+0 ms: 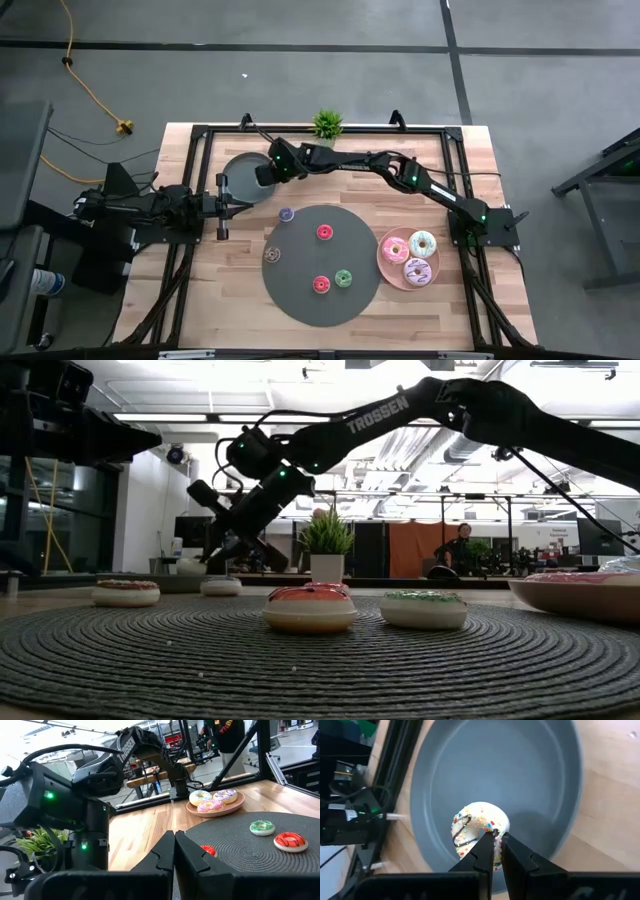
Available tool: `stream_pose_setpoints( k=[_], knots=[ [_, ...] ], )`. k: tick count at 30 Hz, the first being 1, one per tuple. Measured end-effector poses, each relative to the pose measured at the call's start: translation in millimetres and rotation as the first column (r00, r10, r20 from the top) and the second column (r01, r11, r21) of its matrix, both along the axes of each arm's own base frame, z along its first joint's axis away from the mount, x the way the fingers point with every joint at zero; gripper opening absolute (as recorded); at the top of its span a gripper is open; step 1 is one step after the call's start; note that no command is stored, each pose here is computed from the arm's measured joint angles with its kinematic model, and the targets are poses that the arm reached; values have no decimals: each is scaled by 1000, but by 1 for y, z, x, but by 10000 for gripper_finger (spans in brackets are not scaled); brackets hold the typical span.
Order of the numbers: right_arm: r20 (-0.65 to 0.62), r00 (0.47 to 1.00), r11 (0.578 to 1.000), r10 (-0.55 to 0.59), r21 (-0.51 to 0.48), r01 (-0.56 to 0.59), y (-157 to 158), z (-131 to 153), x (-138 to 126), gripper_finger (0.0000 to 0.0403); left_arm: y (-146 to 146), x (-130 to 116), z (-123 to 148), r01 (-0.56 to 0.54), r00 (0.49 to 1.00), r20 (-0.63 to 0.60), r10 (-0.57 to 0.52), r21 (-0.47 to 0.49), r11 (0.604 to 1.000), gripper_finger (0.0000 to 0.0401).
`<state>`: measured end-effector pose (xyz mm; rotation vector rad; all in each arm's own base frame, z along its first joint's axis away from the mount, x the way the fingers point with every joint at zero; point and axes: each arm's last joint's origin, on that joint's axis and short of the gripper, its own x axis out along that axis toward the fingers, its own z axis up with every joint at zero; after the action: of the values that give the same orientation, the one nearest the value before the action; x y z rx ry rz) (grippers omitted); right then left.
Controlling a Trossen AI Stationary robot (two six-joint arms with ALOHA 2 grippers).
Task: Pick & Place donuts
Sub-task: Put the small white donut on the gray plate
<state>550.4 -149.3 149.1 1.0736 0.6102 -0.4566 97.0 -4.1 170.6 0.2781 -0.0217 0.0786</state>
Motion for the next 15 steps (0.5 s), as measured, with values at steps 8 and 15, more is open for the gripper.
stream_pose_setpoints(
  k=[8, 15],
  knots=[
    [-18, 1000, 1000, -4, 9, 4, -1, -5, -1, 22, 0, 0, 0, 0, 1000, 0, 0, 0, 1000, 0],
    [-41, 997, 998, -63, 26, 64, -1, -6, -2, 24, 0, 0, 0, -1, 1000, 0, 1, 0, 1000, 0]
  ],
)
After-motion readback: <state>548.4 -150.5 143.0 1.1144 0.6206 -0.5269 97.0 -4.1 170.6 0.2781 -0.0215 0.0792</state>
